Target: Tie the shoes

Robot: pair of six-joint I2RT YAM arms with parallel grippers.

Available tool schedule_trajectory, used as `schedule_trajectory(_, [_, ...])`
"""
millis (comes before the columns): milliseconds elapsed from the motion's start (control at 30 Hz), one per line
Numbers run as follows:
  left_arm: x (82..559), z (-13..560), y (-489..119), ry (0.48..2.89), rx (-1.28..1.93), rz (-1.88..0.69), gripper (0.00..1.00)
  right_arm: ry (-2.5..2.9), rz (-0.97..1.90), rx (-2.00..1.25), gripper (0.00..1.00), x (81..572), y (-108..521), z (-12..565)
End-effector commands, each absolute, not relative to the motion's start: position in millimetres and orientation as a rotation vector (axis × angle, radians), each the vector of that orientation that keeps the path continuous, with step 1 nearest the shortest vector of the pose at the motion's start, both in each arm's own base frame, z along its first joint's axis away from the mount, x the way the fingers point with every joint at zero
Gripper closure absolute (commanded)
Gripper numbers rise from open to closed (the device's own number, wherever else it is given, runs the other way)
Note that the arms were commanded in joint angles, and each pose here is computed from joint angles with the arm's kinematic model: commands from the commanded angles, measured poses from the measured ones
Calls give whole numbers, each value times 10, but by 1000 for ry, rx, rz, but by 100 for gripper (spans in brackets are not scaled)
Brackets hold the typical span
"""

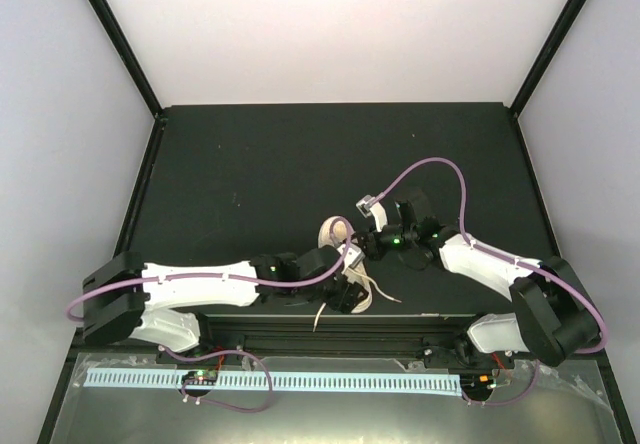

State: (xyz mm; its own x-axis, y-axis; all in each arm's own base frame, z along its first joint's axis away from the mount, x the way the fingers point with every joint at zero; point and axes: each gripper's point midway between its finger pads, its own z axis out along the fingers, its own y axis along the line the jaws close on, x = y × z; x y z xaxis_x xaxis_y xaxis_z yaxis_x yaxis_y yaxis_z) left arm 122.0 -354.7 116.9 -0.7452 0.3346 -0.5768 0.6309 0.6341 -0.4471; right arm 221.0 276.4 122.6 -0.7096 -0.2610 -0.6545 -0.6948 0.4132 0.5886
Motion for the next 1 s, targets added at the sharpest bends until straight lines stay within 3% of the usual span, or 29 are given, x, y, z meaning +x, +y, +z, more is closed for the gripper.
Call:
schedule_trajectory(0, [1297,1110,-3552,2444,765,-683,26,2151,1233,-826,98,2271,2816,1384])
schedule_trajectory(233, [1331,948,-3462,2481,781,-386,24,2145,1230,-823,98,2265,2807,1409])
schedule_trajectory(400, [1343,892,-3293,2484,805,-199,39,2138,1235,-823,98,2272,2816,1428])
schedule_trajectory(600, [1370,928,-3110,2475,774,-136,50,2144,1239,-827,98,2262,2818,1411])
schedule_trajectory(733, [1348,1008,-3061,2456,768,-187,49,2141,1255,-838,98,2249,2829,1411])
schedule_trajectory(967, [1415,1446,-3039,2313,708,-525,42,2140,1267,-849,98,2221,2832,1415])
